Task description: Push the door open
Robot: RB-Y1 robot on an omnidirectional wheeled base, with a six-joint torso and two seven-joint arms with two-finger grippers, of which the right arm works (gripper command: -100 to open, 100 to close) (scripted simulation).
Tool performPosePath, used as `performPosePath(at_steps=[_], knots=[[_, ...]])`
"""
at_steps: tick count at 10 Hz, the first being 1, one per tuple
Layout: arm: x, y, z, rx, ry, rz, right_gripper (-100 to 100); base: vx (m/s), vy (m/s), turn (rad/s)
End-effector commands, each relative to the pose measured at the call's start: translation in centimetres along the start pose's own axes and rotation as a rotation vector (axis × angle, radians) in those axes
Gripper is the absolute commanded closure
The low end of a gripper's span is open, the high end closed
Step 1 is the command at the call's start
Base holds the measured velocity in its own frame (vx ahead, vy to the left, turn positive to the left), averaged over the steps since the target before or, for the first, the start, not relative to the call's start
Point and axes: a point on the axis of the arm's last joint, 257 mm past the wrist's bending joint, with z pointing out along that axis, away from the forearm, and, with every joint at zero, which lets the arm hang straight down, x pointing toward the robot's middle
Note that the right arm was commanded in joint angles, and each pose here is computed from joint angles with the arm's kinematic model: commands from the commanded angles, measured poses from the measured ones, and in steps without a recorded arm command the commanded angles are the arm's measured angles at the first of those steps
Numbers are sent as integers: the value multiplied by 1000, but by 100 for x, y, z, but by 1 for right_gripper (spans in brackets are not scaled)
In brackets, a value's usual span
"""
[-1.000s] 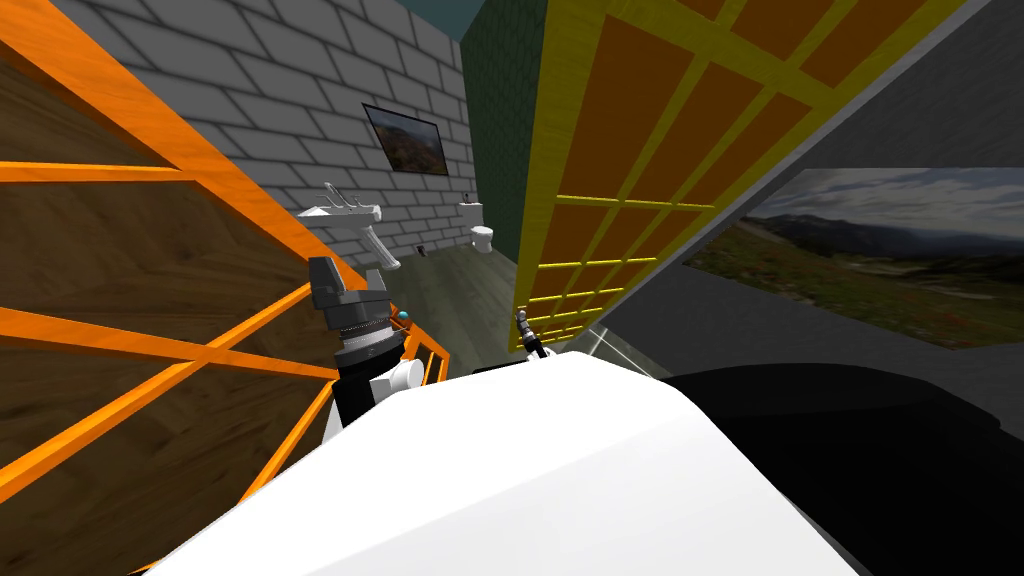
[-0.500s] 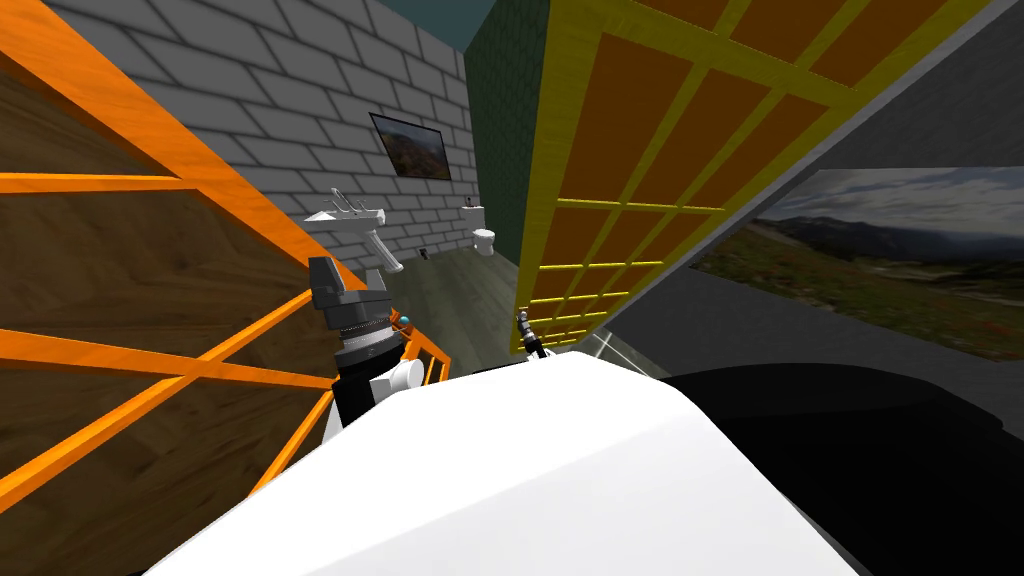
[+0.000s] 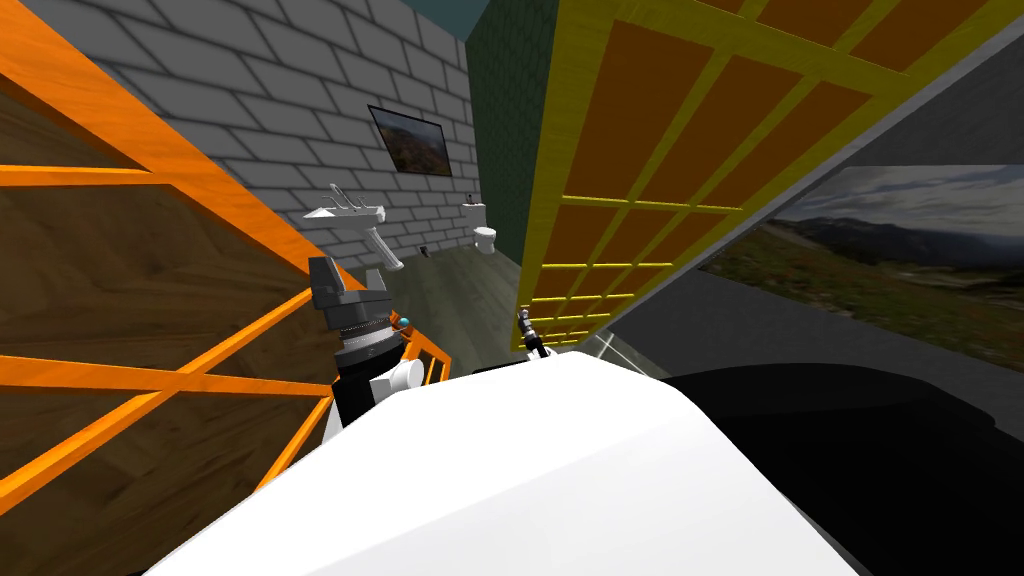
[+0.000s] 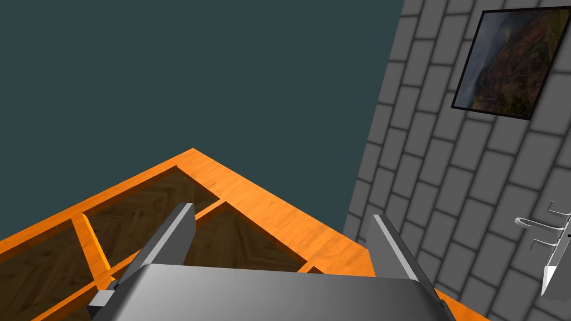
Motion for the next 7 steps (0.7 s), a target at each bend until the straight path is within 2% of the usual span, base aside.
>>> performPosePath(at_steps=[1,5,6,7], knots=[[-335,8,-49,-7,-59,36,100,78,-5,42],[-448,32,-55,-16,-86,86,100,75,18,11],[-462,-98,-92,21,-88,79,100,18,-11,-6],[-461,-67,-98,11,-89,83,100,-3,-10,3]])
